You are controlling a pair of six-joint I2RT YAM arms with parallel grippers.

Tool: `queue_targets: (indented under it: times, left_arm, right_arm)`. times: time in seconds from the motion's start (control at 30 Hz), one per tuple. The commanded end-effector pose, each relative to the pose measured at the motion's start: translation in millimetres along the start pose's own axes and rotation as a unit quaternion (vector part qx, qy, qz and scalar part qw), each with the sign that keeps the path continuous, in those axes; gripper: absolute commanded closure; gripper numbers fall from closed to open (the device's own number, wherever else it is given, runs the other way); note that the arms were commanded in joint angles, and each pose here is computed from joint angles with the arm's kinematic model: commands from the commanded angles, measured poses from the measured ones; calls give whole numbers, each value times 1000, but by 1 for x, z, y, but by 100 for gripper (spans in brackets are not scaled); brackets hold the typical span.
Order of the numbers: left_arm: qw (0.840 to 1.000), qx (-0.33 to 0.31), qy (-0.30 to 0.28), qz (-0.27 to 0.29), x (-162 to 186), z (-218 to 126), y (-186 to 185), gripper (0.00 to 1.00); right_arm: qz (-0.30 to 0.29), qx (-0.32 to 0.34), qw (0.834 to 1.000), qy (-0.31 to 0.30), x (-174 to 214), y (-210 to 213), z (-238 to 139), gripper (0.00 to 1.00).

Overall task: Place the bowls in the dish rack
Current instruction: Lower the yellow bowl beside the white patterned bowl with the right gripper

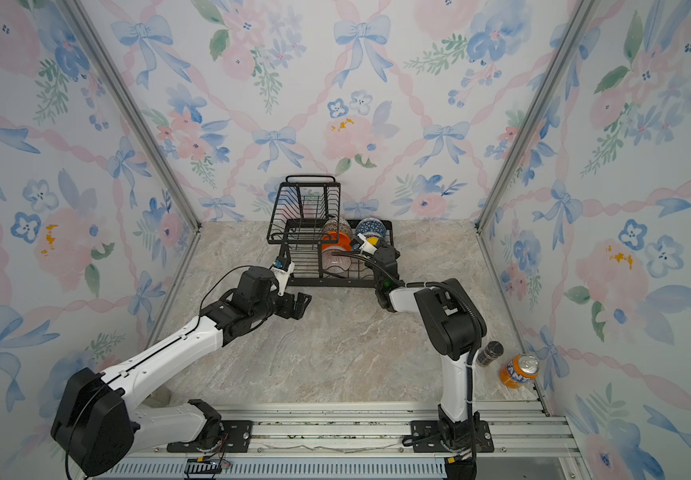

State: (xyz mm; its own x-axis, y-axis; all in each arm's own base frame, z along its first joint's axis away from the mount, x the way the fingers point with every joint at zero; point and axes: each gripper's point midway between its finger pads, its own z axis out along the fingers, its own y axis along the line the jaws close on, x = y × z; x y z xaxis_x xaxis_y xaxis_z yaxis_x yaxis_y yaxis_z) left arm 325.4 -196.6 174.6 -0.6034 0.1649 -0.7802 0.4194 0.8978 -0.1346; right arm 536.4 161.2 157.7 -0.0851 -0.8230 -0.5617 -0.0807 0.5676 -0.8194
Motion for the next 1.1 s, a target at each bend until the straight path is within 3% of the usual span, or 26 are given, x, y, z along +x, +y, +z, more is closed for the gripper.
queue_targets:
  times: [0.0,0.4,1.07]
  left_arm:
    - [1000,3,0,-9,4,-5,1,2]
    - [1000,3,0,-10,5,-7,2,2]
    - [1000,1,-1,-10,5,-9,3,2]
  right_arm:
    - [-18,20,999,-23,-4,-9,3,100]
    - [-110,-10,993,-29,1,8,15,100]
    - [-138,-92,986,-31,10,43,7,100]
